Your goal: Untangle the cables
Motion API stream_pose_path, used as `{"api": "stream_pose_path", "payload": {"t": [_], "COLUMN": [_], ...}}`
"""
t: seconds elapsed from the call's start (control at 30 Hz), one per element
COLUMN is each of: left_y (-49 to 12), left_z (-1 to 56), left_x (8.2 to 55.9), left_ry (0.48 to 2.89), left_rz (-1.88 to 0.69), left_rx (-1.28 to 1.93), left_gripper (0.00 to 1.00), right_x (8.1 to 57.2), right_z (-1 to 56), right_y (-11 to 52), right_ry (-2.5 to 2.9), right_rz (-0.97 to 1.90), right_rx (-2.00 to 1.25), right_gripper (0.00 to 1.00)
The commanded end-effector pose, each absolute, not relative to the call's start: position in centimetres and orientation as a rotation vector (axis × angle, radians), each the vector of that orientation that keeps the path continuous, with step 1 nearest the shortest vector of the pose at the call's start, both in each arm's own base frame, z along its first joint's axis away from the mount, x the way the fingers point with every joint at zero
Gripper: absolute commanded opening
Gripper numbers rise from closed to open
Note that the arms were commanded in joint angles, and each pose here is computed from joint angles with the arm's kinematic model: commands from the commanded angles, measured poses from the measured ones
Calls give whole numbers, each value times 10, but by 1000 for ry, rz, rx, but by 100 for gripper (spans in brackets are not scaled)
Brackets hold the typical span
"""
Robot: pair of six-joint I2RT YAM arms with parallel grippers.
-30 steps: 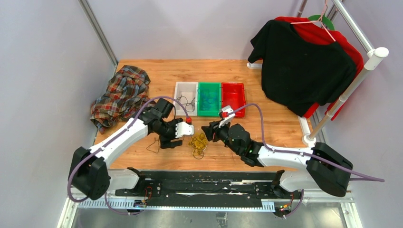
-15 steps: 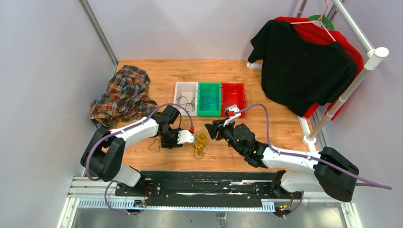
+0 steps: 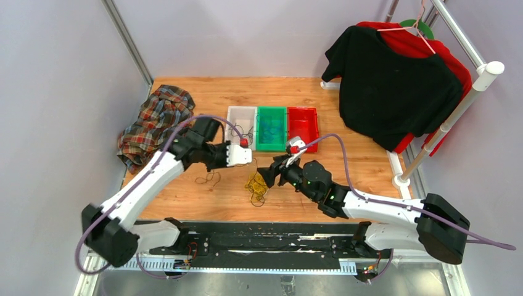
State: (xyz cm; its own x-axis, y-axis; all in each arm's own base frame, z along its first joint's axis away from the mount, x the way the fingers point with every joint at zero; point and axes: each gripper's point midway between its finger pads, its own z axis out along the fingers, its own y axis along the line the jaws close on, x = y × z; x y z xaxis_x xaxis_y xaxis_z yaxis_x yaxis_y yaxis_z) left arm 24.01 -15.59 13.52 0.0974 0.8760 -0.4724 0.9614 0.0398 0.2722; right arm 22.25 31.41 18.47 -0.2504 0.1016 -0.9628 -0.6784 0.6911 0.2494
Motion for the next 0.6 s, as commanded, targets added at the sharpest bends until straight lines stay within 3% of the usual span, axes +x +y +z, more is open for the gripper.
{"api": "stream_pose_path", "payload": {"t": [0.0, 0.23, 0.57], "left_y": [-164, -164, -169], "left_z": [209, 275, 380], "left_x": [197, 171, 189], "left_ry": [1677, 1539, 1358], "left_rz": [-374, -403, -268], "left_rx": [1811, 1759, 1607], "left_gripper": [1, 0, 1], "right_x": [206, 214, 227], "right_z": [207, 211, 185], "right_y": [342, 368, 409], "right_ry": [1600, 1538, 1555], "right_rz": [808, 731, 805], "right_rx": [-631, -682, -615], "right_gripper": [73, 74, 69]}}
